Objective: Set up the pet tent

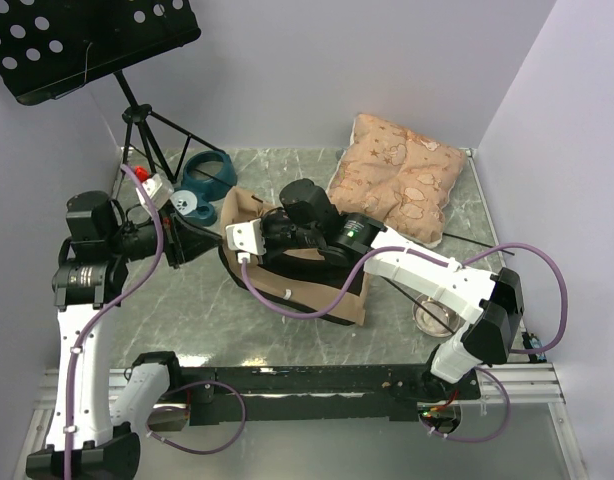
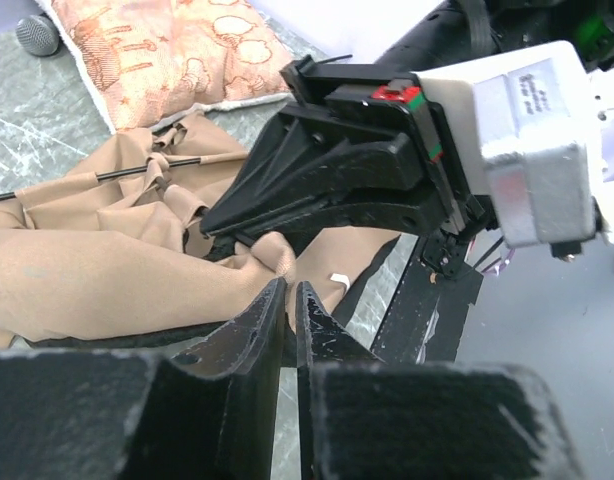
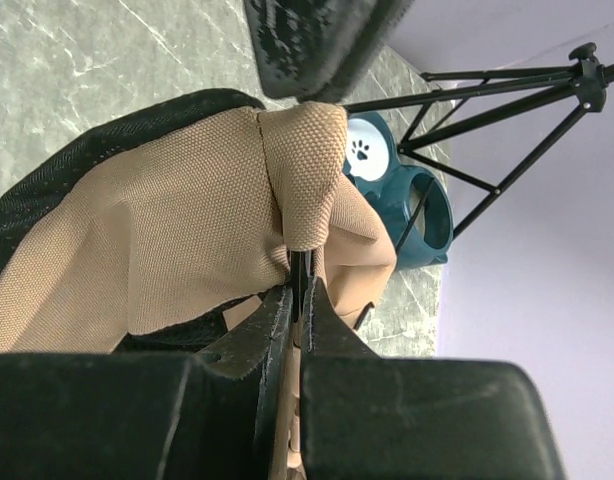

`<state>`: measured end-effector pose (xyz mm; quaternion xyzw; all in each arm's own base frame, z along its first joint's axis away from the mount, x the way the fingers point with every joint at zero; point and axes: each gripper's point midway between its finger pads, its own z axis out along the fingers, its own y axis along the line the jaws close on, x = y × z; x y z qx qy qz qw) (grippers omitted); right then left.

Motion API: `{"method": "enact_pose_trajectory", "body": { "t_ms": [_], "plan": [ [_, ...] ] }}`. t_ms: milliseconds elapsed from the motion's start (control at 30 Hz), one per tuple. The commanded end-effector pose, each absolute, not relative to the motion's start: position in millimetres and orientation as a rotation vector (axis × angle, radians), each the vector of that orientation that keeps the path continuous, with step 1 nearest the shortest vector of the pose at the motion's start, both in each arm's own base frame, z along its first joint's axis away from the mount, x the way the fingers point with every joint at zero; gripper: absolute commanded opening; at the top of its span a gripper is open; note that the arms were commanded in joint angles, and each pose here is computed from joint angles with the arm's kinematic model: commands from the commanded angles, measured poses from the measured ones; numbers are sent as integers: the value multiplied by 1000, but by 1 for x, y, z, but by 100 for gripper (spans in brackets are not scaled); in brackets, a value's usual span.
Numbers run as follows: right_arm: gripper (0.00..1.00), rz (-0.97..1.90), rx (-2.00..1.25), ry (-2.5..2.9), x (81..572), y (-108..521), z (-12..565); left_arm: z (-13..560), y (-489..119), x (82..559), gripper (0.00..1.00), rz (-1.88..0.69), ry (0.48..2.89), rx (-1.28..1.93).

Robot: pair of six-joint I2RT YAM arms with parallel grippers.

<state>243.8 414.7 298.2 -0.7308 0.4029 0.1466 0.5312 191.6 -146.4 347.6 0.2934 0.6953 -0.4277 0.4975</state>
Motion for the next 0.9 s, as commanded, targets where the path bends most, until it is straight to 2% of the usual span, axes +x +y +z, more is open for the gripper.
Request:
{"method": "enact_pose_trajectory", "body": {
  "t_ms": [0,233,400,500,600,667,767,867],
  "plan": [
    [0,354,-1723,959,237,404,315,348,-145,203,16,-1009,1683,689],
    [0,362,-1722,957,238,410,317,345,-151,207,24,-985,1696,676],
    [0,350,-1722,970,242,412,312,340,-159,200,34,-989,1700,714],
    [0,356,-1721,973,242,412,311,340,-156,198,35,-958,1704,699],
    [0,355,-1721,974,242,411,310,342,-152,199,28,-919,1712,664],
    [0,355,-1722,975,242,411,309,345,-148,201,29,-890,1728,620],
    [0,355,-1726,974,241,410,308,348,-147,193,53,-889,1731,631],
    [0,360,-1730,976,241,411,306,349,-148,183,61,-883,1703,647]
  ]
}}
